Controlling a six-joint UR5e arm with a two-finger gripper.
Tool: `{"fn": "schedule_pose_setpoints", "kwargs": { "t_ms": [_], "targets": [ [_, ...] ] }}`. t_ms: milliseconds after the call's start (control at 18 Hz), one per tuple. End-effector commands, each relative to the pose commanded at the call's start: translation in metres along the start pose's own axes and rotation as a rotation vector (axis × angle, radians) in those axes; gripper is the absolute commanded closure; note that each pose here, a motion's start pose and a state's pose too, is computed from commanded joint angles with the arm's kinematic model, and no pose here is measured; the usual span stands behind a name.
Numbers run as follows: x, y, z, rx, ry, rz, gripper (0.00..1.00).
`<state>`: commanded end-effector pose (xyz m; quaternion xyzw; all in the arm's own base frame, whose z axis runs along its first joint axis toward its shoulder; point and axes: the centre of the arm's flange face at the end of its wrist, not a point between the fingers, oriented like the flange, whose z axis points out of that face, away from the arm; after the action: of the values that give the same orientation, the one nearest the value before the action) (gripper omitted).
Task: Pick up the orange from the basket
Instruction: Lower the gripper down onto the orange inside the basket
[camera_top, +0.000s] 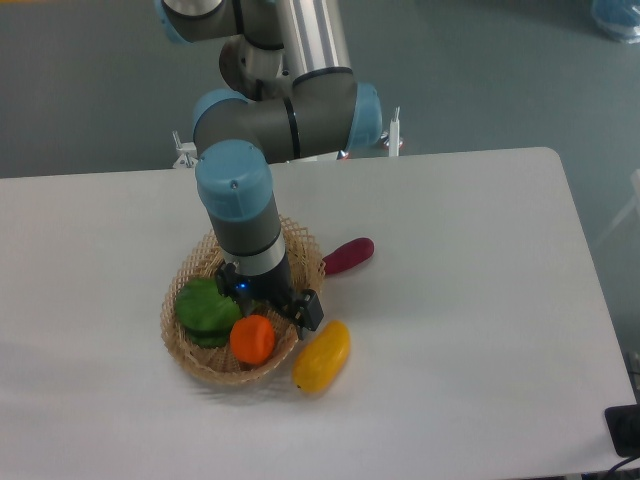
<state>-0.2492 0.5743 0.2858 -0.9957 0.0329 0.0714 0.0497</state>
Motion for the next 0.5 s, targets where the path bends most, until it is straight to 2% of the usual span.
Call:
{"fn": "schedule_pose_setpoints", "kwargs": {
  "t_ms": [222,500],
  "targets": [
    [0.018,-0.004,0.007,-0.008,0.023,0.024,0.0],
    [0.029,-0.011,0.038,-0.031,0.069,0.038,0.0]
  ]
}}
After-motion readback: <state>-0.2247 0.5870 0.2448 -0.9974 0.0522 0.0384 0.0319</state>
